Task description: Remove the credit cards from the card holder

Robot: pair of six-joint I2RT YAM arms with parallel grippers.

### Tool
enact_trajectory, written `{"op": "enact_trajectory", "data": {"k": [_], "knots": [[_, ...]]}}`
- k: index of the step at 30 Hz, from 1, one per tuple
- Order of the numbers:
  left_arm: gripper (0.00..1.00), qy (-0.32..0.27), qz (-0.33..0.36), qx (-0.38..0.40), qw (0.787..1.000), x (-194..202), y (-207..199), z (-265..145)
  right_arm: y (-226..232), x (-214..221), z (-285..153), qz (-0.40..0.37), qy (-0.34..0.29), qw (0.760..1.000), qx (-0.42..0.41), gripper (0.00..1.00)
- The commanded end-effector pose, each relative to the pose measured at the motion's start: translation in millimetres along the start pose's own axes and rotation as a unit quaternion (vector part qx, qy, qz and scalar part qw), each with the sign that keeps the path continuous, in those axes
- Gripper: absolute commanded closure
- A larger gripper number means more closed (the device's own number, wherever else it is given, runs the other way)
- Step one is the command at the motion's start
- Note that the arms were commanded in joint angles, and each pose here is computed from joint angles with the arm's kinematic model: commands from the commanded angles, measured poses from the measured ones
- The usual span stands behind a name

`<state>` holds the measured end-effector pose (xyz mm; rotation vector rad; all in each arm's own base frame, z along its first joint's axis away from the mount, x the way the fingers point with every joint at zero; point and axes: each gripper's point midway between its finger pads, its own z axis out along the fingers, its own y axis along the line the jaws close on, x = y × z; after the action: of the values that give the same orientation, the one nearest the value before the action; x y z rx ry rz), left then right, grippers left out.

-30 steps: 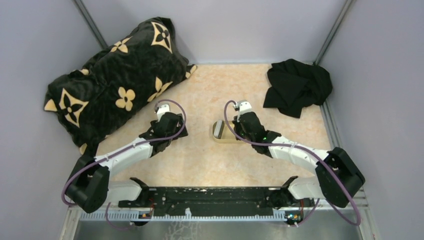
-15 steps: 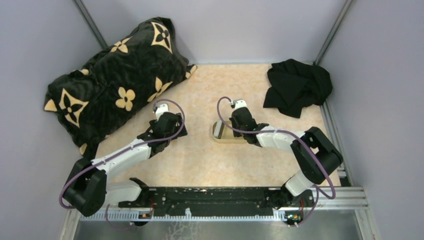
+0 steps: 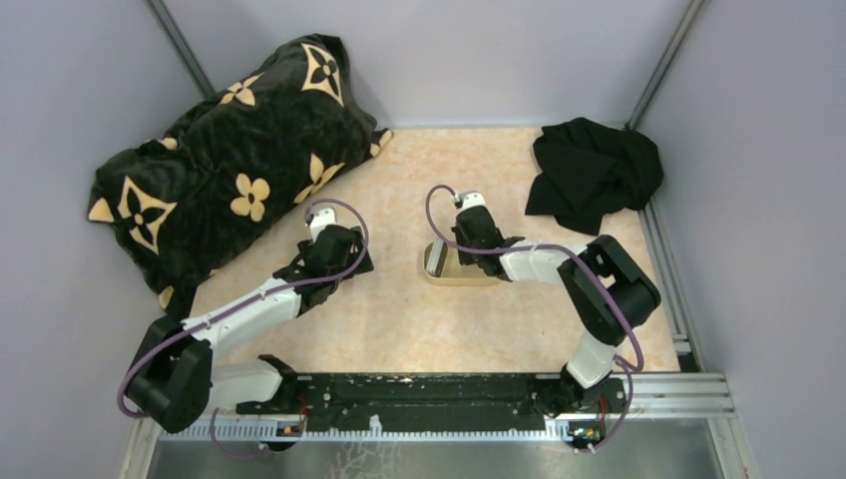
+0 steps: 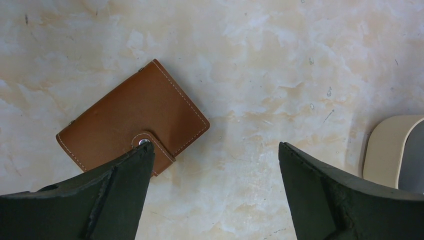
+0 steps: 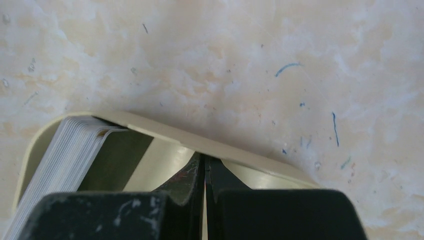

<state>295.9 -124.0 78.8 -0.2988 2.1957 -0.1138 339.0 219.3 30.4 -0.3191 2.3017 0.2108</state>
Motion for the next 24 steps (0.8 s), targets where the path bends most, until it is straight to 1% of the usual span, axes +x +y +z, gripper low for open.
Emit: {"op": "enact_trajectory", "data": {"k": [1, 13, 24], "knots": [[0.01, -0.005, 0.003, -0.008, 1.000, -1, 7, -2, 10, -27, 12, 0.009, -0.028, 1.000, -0.011, 1.00], [0.01, -0.007, 0.003, -0.014, 1.000, 2, 14, -5, 8, -27, 29, 0.015, -0.015, 1.000, -0.017, 1.00], [0.01, 0.001, 0.004, -0.014, 1.000, 6, 13, -3, 12, -50, 37, 0.015, -0.028, 0.999, -0.022, 1.00]]}}
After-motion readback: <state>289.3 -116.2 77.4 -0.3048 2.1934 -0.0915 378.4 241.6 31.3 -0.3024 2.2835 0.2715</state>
